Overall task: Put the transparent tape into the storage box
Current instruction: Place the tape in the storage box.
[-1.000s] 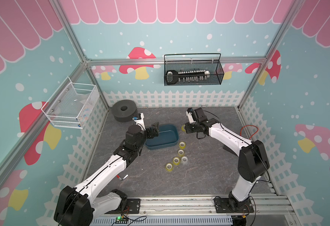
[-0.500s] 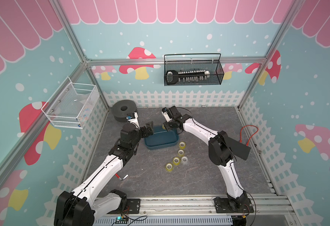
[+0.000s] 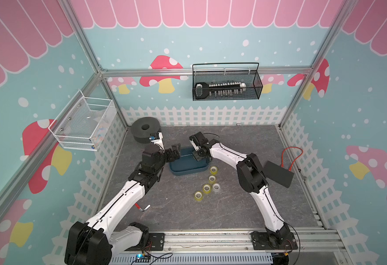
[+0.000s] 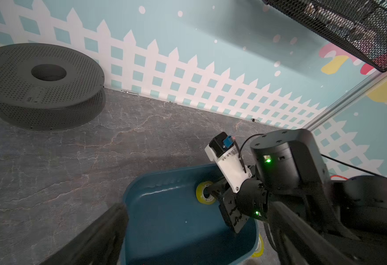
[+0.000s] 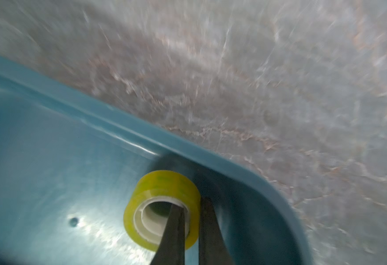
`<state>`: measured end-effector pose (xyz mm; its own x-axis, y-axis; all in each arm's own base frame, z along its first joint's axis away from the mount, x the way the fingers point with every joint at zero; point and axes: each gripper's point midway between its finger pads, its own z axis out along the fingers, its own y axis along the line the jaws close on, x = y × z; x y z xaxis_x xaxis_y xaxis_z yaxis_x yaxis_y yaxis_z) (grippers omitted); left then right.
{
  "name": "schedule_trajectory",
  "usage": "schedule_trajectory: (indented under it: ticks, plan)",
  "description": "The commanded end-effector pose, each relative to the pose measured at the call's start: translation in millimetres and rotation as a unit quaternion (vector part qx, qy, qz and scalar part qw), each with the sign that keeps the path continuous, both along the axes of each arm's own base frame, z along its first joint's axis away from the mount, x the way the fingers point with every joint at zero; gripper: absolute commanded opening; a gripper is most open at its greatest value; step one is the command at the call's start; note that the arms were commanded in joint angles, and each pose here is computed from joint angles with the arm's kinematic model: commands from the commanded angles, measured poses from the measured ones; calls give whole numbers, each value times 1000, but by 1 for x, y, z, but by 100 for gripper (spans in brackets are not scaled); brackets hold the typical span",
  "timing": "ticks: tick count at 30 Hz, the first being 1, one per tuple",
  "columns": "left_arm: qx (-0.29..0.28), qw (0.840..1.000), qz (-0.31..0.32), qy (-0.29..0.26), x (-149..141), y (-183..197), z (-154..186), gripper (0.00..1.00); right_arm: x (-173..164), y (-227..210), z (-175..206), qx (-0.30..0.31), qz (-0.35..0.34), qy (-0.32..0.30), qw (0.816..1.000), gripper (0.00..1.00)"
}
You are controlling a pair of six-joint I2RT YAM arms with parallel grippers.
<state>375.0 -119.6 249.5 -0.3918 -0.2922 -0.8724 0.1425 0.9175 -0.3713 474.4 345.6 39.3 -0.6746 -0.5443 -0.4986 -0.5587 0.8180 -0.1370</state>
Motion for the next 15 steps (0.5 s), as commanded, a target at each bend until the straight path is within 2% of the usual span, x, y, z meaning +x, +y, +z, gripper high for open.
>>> schedule_trajectory:
  ticks: [1, 8, 15]
  plan:
    - [-6, 1000, -7, -1, 1, -2, 5, 99, -6, -8, -16, -30, -7, 12, 999, 0]
    - [-5, 1000, -12, 1, 4, -4, 3, 99, -3, -6, -18, -35, -5, 6, 999, 1]
    - [-7, 1000, -15, 4, 4, -6, 0, 99, -4, -8, -13, -37, -6, 5, 999, 24]
